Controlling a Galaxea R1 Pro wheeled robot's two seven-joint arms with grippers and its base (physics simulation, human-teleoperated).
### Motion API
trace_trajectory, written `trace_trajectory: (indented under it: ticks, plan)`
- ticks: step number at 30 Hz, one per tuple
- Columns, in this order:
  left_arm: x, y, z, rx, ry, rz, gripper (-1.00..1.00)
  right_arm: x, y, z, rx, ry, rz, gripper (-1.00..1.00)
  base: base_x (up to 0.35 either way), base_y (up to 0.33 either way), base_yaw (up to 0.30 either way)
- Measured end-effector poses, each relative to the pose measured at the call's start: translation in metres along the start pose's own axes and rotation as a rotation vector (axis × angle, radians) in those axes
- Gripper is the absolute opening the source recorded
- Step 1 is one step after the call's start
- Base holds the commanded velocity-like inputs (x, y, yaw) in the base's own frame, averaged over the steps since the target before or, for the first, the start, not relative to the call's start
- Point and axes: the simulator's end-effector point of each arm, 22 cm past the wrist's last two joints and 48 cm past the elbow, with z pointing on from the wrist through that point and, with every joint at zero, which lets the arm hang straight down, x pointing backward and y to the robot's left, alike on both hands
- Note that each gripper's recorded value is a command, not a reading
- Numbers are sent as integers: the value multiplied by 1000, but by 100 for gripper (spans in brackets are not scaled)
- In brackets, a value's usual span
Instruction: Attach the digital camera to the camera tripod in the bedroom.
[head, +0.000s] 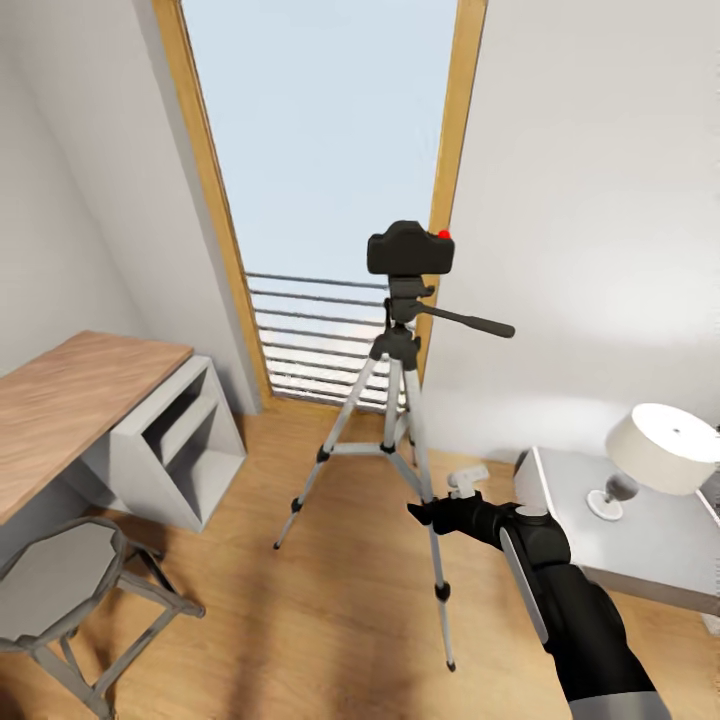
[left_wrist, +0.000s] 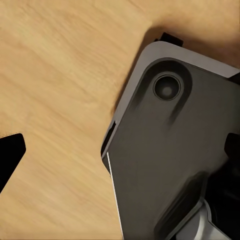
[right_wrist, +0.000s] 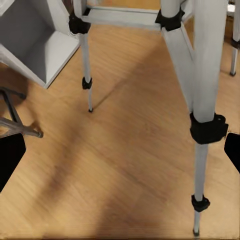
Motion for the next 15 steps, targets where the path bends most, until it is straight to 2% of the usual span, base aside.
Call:
trace_trajectory:
  ticks: [15]
  plan:
    - [0,1,0,-1,0,0,100,0,-4,-1,7,1,-3,100,-335,0,0]
